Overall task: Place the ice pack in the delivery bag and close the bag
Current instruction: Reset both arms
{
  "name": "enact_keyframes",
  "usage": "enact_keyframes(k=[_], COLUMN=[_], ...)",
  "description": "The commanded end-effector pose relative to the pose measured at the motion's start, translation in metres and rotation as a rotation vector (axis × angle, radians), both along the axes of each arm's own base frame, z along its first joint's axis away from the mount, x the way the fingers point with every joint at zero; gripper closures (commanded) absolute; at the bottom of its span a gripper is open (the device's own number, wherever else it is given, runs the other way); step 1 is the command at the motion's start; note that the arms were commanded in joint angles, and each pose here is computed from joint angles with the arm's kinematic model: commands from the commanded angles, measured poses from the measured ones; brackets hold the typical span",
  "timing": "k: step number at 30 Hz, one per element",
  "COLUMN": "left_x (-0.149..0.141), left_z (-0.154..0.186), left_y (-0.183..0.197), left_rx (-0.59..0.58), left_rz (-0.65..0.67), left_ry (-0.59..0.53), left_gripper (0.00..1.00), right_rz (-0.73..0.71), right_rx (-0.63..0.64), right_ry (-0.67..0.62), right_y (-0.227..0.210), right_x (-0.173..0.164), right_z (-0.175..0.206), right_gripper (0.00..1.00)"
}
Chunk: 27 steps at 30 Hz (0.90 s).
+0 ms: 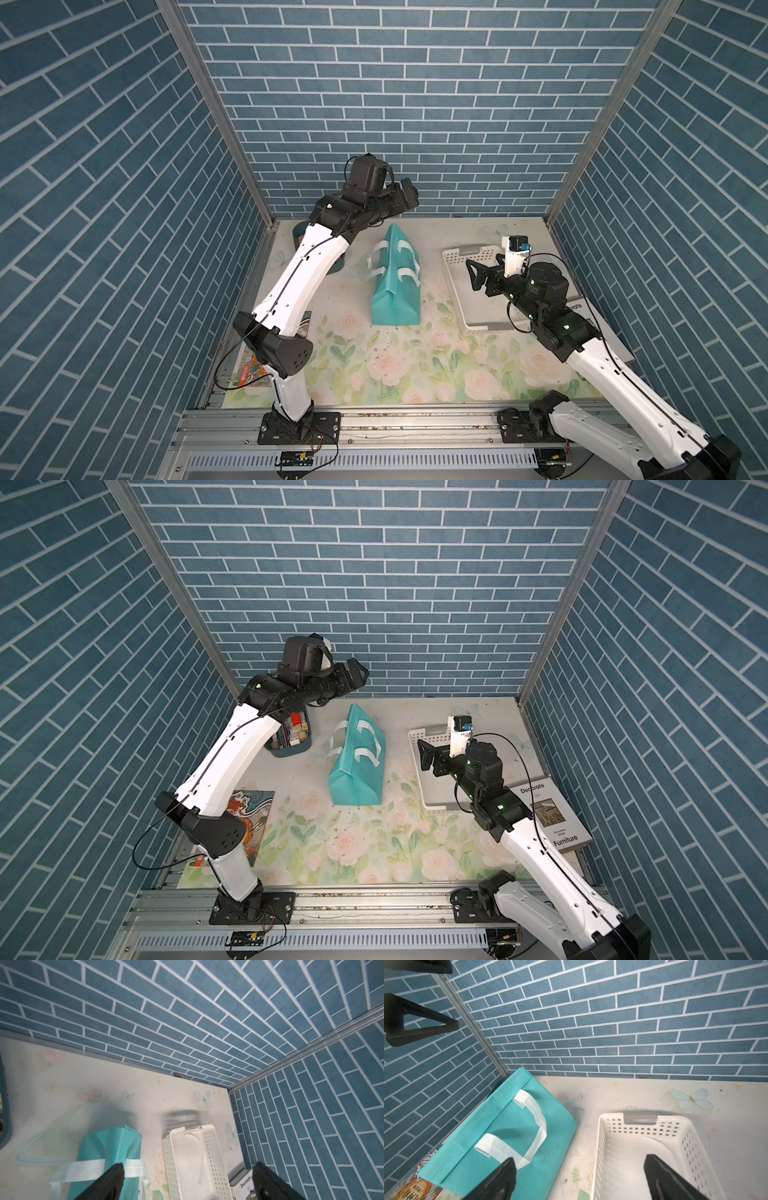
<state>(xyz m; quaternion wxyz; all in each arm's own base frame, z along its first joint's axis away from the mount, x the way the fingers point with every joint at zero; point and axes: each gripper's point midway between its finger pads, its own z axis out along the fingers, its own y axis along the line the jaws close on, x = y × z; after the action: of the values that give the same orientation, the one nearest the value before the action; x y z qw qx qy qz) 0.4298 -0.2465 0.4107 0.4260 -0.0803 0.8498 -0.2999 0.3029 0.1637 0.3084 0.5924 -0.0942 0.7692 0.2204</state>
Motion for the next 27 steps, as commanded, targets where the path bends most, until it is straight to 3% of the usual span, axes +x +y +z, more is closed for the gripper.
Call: enact_keyframes(k=[1,5,9,14,18,27], left_x=[-0.006,-0.019,-0.034,-0.053,-0.059,-0.071], left_z=[0.026,0.052,0.038,-0.015,-0.077,-0.204], left_y=[0.025,0.057,0.107,0.17,0.215,0.269], left_rx=[0.041,0.088,0.173,0.293,0.371,0.653], left_rz=[0.025,0.104,0.302,0.52,0.67,0.765], left_ry=[-0.119,-0.323,-0.407,-0.398,-0.315,-0.17], left_gripper=[0.0,0.0,0.0,0.0,0.01,0.0], right_rz=[-0.139,-0.31,-0.433,-0.521,-0.557,-0.622], right_rx=[0.029,0.007,-0.041,-0.111,-0.137,-0.203], right_ry=[-0.093,-0.142,-0.154,-0.101,-0.063,-0.091], right_y=[-0.028,-0.06,-0.083,-0.099,-0.117,-0.169], right_x=[0.0,0.002,0.002,0.017,0.038,0.054], right_z=[0.024,0.023,0.017,-0.002,-0.022,-0.085], right_gripper=[0.0,0.0,0.0,0.01,0.0,0.01])
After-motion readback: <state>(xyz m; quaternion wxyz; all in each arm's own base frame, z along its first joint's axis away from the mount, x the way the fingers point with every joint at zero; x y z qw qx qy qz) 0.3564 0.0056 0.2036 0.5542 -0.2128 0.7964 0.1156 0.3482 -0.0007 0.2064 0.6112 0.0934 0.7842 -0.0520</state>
